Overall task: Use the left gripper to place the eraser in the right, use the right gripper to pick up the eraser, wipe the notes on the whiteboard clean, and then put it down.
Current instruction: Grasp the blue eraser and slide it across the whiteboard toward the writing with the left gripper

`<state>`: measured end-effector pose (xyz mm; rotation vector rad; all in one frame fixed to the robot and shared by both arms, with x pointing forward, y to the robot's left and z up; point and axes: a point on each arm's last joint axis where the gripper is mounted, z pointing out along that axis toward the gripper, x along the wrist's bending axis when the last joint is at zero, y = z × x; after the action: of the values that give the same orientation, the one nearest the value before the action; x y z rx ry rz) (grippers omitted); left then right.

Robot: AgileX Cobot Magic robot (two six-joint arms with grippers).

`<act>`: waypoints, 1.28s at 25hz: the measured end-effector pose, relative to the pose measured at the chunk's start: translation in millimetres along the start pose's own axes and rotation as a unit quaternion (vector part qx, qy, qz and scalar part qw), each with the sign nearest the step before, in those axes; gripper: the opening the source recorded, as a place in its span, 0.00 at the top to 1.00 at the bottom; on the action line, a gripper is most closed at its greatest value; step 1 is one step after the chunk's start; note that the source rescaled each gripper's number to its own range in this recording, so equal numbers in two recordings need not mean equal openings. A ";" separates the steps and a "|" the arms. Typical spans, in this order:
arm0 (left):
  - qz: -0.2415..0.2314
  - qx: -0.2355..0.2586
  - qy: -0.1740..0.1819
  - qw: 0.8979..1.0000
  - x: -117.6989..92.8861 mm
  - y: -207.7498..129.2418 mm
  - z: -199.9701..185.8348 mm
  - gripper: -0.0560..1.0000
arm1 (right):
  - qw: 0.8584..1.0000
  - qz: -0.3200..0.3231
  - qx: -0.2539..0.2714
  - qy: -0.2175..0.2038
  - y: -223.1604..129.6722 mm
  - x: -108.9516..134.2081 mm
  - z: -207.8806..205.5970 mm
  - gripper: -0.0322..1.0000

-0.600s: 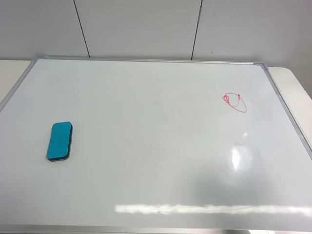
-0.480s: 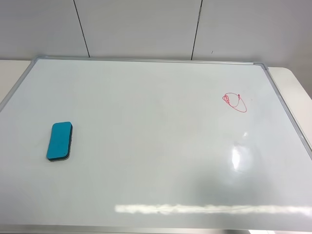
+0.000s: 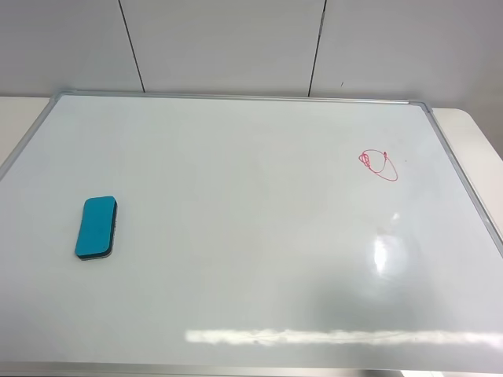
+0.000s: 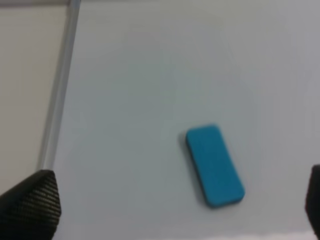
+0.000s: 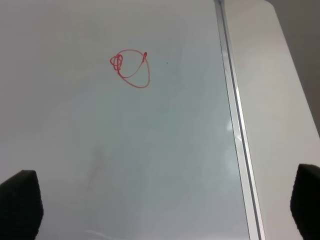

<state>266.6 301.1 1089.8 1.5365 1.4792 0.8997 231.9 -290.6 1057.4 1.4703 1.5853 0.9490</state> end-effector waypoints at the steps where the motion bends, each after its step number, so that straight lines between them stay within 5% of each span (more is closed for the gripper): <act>1: 0.000 0.008 0.000 1.000 -0.8 8.1 7.3 0.00 | 1.000 0.000 0.000 0.000 0.0 0.0 0.0 0.00; 6: 0.001 0.130 -0.001 0.992 -5.9 37.7 71.1 0.00 | 1.000 0.000 0.000 0.000 0.0 0.0 0.0 0.00; 11: -0.003 0.273 0.007 0.962 -8.7 40.7 145.3 0.03 | 1.000 0.000 0.000 0.000 0.0 0.0 0.0 0.00; 13: -0.012 0.327 0.014 0.945 -9.1 32.9 173.2 0.17 | 1.000 0.000 0.000 0.000 0.0 0.0 0.0 0.00; 17: -0.049 0.421 0.040 0.905 -9.1 6.7 219.7 0.77 | 1.000 0.000 0.000 0.000 0.0 0.0 0.0 0.00; 20: -0.061 0.459 0.047 0.885 -9.6 -12.8 244.4 0.91 | 1.000 0.000 0.000 0.000 0.0 0.0 0.0 0.00; 24: -0.085 0.471 0.043 0.877 -12.4 -30.7 269.0 0.94 | 1.000 0.000 0.000 0.000 0.0 0.0 0.0 0.00; 32: -0.106 0.461 0.041 0.880 -15.0 -44.9 290.5 0.94 | 1.000 0.000 0.000 0.000 0.0 0.0 0.0 0.00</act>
<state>508.9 264.9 926.6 1.9181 2.2632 0.0755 231.9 -290.6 1057.4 1.4703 1.5853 0.9490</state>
